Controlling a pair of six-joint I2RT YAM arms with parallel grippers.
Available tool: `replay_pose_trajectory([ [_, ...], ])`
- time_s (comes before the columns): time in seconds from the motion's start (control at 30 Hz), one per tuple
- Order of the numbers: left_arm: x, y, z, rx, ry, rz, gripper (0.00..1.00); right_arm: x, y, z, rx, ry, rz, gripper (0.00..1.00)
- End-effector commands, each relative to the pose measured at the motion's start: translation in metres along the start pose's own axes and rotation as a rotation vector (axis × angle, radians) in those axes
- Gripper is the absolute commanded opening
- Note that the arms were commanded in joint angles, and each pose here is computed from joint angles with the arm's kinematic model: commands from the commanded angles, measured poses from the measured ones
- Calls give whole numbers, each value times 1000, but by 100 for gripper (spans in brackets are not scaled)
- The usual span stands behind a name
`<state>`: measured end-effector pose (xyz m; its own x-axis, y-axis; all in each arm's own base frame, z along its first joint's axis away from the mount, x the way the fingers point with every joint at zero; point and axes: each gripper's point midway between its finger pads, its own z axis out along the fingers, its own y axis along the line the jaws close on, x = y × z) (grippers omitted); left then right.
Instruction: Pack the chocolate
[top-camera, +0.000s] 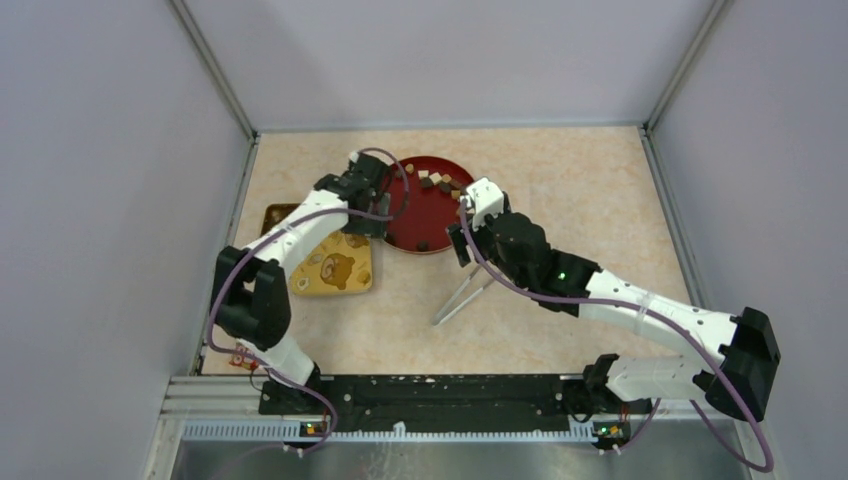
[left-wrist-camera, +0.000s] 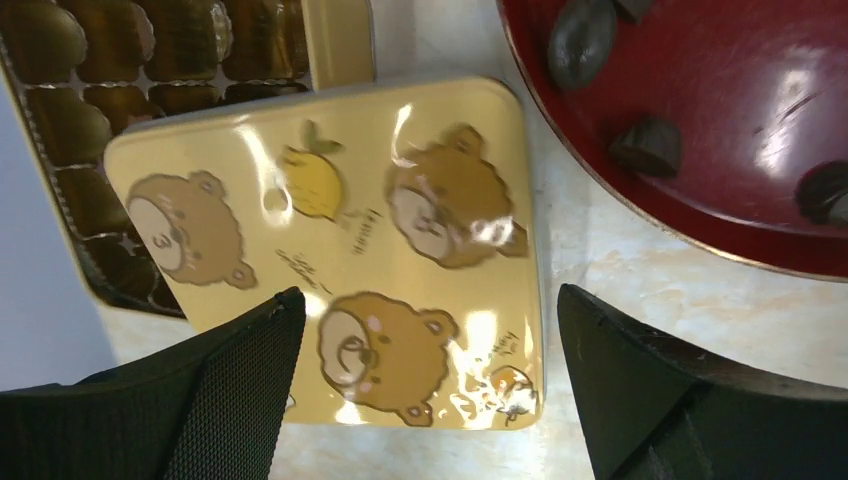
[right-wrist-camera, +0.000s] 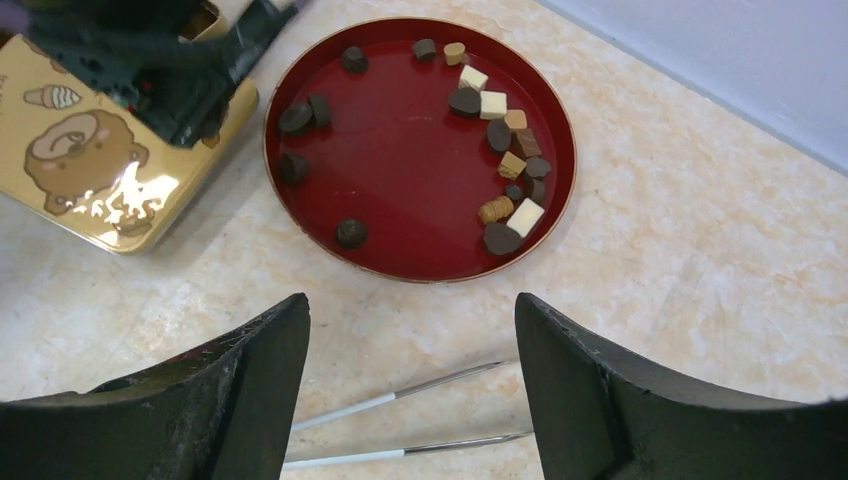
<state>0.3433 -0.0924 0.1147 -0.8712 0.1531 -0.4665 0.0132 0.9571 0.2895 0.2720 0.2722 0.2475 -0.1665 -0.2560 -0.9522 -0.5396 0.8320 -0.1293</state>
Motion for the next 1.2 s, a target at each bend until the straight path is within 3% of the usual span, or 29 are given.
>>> replay_pose_trajectory([
  [0.0, -44, 26, -25, 211, -138, -253, 99, -8, 6, 3, -29, -22, 66, 73],
  [0.17, -60, 85, -29, 298, -209, -501, 99, 4, 28, 15, -107, 16, 122, 73],
  [0.47, -38, 151, 8, 294, -159, -782, 99, 31, 88, 45, -322, 137, 284, 74],
  [0.73, -26, 166, 20, 308, -122, -829, 99, 85, 72, 105, -175, 401, 426, 71],
  [1.03, -23, 180, 17, 308, -135, -859, 99, 117, 20, 182, 37, 492, 423, 43],
  [1.17, -23, 174, 17, 344, -127, -859, 99, 128, 11, 212, 71, 529, 435, 18],
])
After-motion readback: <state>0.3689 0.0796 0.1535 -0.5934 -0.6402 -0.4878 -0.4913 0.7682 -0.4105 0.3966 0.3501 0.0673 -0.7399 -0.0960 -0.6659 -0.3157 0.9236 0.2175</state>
